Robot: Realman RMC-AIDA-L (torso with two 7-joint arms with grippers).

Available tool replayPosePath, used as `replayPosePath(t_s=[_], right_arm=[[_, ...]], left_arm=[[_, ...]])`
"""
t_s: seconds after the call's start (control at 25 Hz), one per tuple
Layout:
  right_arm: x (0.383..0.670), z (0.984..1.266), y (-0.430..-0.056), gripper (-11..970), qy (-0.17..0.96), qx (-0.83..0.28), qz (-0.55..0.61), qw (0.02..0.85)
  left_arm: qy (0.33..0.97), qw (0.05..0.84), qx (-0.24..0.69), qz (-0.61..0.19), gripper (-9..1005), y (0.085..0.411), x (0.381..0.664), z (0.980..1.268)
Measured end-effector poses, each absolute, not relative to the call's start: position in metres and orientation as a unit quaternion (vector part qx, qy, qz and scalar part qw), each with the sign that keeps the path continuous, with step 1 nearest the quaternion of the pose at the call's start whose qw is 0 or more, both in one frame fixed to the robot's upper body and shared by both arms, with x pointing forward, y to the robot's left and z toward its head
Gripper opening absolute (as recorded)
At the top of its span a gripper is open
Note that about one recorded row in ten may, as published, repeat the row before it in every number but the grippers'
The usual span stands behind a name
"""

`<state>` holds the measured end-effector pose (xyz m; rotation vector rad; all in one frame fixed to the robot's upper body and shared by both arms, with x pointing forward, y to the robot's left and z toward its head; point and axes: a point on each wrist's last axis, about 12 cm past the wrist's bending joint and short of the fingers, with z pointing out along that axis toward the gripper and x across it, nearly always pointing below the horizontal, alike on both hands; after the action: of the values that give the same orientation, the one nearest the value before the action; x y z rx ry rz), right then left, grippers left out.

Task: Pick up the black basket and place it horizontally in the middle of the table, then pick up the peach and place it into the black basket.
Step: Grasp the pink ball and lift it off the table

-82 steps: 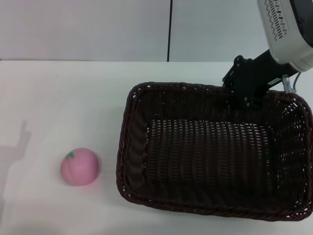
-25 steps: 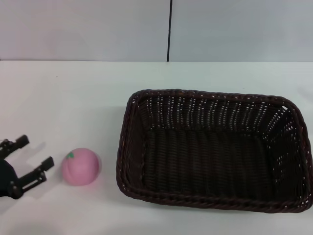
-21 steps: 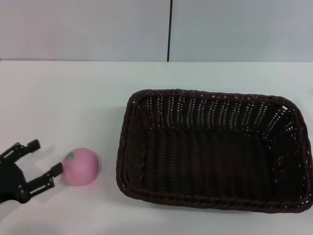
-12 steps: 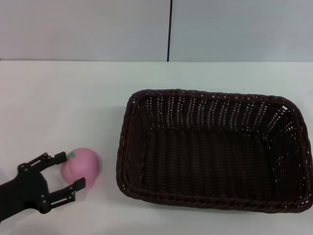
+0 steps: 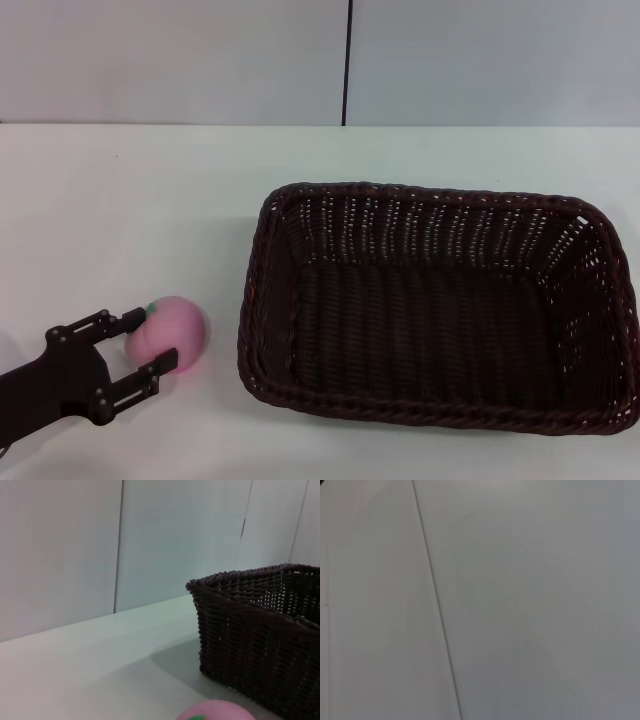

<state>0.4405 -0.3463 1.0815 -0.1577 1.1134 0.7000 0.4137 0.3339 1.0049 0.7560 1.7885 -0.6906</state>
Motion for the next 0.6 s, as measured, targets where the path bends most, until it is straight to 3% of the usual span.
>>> replayPosePath(t_s=[0.36,0.6], right_arm=[[0.44,1.068,-0.337,611,0.525,-0.047,0.314,0.79],[0.44,1.063,-0.332,611,0.53,-0.04,0.314,0.787]], left_arm=[[0.733,0.527,0.331,-0.274,469,0.33,0.417,1.004],[0.729,0.548,0.313,-0.263,338,0.336,0.419,1.009]])
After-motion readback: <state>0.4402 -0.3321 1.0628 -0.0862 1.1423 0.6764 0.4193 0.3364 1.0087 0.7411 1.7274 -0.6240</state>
